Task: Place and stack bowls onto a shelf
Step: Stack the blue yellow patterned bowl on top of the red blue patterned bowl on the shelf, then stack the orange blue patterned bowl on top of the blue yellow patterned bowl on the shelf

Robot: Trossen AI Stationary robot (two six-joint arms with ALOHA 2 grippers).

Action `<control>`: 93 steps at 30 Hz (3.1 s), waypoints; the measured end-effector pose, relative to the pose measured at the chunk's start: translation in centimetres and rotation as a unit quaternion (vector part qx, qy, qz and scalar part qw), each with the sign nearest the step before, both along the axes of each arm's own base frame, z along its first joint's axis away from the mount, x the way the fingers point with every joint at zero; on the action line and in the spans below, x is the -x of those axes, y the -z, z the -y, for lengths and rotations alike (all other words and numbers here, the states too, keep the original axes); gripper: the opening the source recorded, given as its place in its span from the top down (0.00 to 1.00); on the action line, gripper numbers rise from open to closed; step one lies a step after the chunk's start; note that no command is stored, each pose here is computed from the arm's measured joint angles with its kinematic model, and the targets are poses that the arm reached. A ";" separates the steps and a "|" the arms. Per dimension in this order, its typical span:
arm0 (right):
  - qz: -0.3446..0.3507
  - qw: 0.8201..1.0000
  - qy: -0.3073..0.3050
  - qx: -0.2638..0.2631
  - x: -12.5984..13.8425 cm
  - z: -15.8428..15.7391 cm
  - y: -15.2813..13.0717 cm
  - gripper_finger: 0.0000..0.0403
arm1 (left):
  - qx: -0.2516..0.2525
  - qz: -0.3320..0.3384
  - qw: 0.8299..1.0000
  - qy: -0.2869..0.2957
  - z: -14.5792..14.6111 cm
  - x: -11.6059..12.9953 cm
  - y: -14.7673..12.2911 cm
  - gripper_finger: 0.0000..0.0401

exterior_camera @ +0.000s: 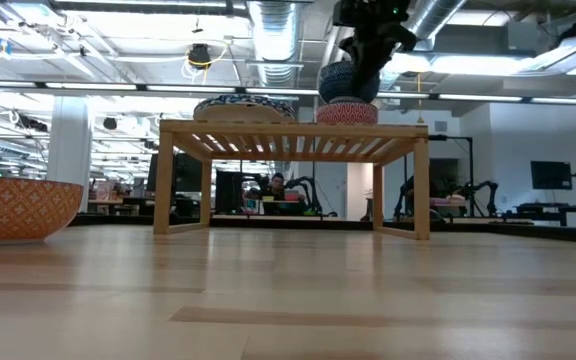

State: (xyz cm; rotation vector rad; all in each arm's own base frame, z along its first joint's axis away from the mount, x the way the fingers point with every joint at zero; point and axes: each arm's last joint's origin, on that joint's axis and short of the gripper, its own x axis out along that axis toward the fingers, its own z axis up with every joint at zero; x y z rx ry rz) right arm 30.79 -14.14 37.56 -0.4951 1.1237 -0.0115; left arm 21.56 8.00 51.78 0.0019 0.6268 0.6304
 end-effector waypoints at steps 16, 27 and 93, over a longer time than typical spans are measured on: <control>0.004 0.999 0.035 0.019 -0.9 0.7 2.7 0.80 | 0.013 0.003 1.000 0.004 0.0 -0.3 0.1 0.57; -0.005 0.997 0.053 0.057 -0.9 1.0 2.6 0.54 | 0.029 -0.016 0.999 -0.007 0.1 0.1 0.6 0.57; 0.116 0.976 0.151 -0.111 0.7 -8.9 -1.6 0.41 | 0.345 -0.234 0.904 -0.097 7.4 6.1 32.8 0.57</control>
